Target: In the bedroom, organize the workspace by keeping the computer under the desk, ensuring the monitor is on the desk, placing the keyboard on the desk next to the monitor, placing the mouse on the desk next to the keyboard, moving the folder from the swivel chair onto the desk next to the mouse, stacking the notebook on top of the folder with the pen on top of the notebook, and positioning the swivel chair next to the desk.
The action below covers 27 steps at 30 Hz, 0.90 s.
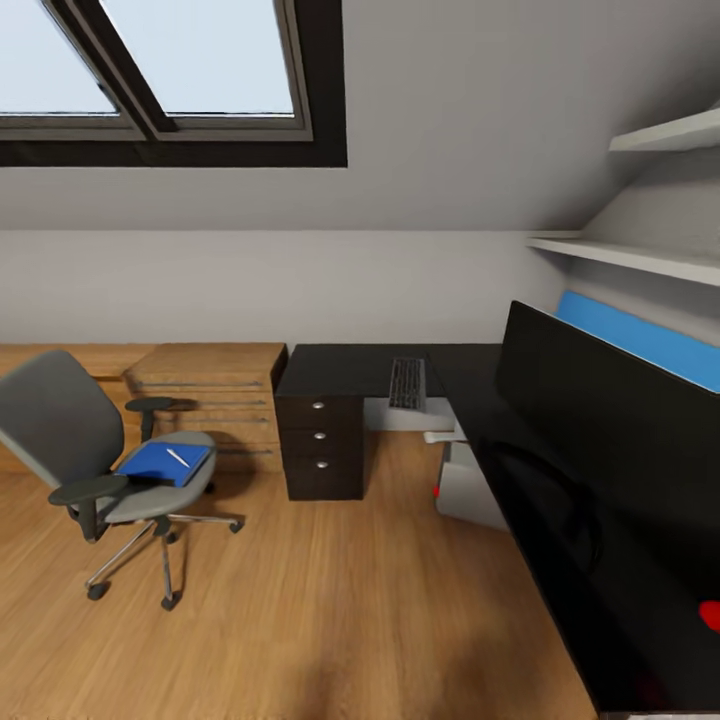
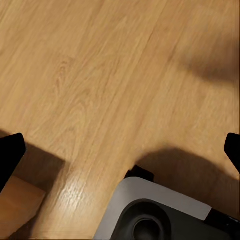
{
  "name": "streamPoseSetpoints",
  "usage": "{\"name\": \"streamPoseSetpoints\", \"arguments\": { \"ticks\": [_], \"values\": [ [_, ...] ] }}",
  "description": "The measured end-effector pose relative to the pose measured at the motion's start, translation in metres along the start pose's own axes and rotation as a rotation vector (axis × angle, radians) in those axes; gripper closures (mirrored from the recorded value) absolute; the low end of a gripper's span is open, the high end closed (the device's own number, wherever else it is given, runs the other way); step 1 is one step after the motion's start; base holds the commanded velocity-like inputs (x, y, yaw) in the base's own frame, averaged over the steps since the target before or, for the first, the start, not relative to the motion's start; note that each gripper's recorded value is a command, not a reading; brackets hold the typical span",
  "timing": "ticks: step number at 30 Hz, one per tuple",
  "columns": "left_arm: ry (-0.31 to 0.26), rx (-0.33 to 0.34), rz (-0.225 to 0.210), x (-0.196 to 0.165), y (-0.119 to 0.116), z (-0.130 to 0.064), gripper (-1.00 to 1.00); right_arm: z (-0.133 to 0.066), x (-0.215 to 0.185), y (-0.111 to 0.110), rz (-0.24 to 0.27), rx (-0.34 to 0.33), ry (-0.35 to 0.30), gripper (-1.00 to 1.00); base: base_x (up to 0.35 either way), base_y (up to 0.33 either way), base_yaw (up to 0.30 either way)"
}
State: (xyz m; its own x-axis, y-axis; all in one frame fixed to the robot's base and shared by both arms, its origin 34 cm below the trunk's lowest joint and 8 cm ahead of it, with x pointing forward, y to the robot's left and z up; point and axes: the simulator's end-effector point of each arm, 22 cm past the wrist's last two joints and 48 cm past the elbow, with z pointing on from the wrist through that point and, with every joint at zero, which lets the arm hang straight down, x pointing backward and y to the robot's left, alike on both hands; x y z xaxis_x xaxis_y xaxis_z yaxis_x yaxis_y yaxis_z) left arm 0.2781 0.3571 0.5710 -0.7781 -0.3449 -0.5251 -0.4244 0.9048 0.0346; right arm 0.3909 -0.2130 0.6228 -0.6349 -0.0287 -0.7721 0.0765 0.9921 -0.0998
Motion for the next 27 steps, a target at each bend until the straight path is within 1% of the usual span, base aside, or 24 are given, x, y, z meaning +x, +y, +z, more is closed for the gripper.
{"name": "streamPoseSetpoints", "arguments": {
  "ticks": [7,27],
  "values": [
    [0.006,-0.001,0.001,0.0025,0.0005,-0.0007,-1.00,-0.0001,0.0001,0.0000,0.001,0.000,0.001,-1.00,-0.119,-0.301,-0.001],
    [0.018,-0.003,0.003,0.0064,0.0014,-0.0015,-1.00,0.0002,0.0004,-0.0022,-0.002,0.003,0.001,-1.00,-0.006,-0.345,0.000]
  ]
}}
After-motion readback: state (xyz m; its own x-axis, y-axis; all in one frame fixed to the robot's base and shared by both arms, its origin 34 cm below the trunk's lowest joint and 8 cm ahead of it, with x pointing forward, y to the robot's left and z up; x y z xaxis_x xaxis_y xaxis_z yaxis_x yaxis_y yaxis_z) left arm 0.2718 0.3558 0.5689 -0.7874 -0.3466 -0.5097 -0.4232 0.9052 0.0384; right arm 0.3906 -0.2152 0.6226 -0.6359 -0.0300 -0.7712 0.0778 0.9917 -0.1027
